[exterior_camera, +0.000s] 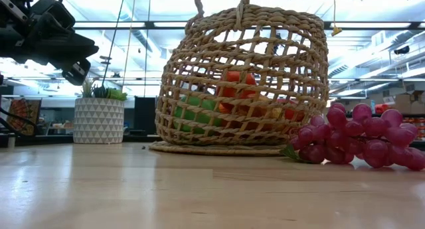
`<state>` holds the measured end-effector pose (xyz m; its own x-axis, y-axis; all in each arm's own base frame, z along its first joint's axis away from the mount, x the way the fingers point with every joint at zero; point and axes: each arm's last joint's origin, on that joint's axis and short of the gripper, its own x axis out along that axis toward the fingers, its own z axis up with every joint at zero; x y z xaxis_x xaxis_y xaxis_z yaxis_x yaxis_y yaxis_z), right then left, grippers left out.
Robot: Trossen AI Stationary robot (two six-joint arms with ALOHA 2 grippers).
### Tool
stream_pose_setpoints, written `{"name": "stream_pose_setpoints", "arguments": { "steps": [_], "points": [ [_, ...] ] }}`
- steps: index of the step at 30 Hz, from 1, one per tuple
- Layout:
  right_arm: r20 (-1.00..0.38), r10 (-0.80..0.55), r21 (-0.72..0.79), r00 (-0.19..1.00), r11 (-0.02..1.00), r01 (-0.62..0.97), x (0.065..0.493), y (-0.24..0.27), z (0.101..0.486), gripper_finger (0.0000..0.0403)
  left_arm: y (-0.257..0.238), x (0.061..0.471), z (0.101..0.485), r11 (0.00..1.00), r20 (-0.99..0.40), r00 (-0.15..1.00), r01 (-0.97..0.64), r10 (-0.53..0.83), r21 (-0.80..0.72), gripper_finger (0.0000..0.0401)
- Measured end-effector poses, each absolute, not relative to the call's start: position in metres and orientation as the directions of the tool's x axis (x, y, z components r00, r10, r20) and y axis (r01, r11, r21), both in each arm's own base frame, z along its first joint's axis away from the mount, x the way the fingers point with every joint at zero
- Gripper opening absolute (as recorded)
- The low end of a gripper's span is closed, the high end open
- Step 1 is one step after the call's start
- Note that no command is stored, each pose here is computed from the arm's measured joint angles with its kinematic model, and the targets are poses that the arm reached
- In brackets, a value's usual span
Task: Build produce basket
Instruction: Put the green pear into the woven basket
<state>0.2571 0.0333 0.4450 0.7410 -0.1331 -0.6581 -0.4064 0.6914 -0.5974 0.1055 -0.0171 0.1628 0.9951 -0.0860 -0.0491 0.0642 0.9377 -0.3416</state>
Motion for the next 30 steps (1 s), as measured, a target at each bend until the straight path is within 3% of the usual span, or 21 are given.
{"name": "stream_pose_setpoints", "arguments": {
  "steps": [10, 15, 20, 25, 30],
  "points": [
    [-0.651, -0.262, -0.749, 0.712, 0.371, -0.549, 0.265, 0.031, 0.439, 0.036, -0.017, 0.106, 0.163, 0.938, -0.049, 0.995, 0.065, -0.087, -0.341, 0.0063],
    [-0.638, -0.343, -0.769, 0.689, 0.323, -0.552, 0.272, 0.03, 0.435, 0.036, -0.017, 0.106, 0.163, 0.938, -0.049, 0.995, 0.064, -0.086, -0.342, 0.0059],
    [-0.645, -0.357, -0.764, 0.676, 0.325, -0.557, 0.276, 0.03, 0.431, 0.036, -0.017, 0.106, 0.163, 0.938, -0.049, 0.995, 0.064, -0.086, -0.341, 0.006],
    [-0.647, -0.352, -0.758, 0.676, 0.39, -0.522, 0.276, 0.03, 0.431, 0.036, -0.017, 0.106, 0.163, 0.938, -0.049, 0.995, 0.065, -0.086, -0.342, 0.0063],
    [-0.672, -0.279, -0.685, 0.686, 0.586, -0.433, 0.277, 0.03, 0.43, 0.036, -0.017, 0.106, 0.163, 0.938, -0.049, 0.995, 0.064, -0.086, -0.341, 0.0058]
  ]
}}
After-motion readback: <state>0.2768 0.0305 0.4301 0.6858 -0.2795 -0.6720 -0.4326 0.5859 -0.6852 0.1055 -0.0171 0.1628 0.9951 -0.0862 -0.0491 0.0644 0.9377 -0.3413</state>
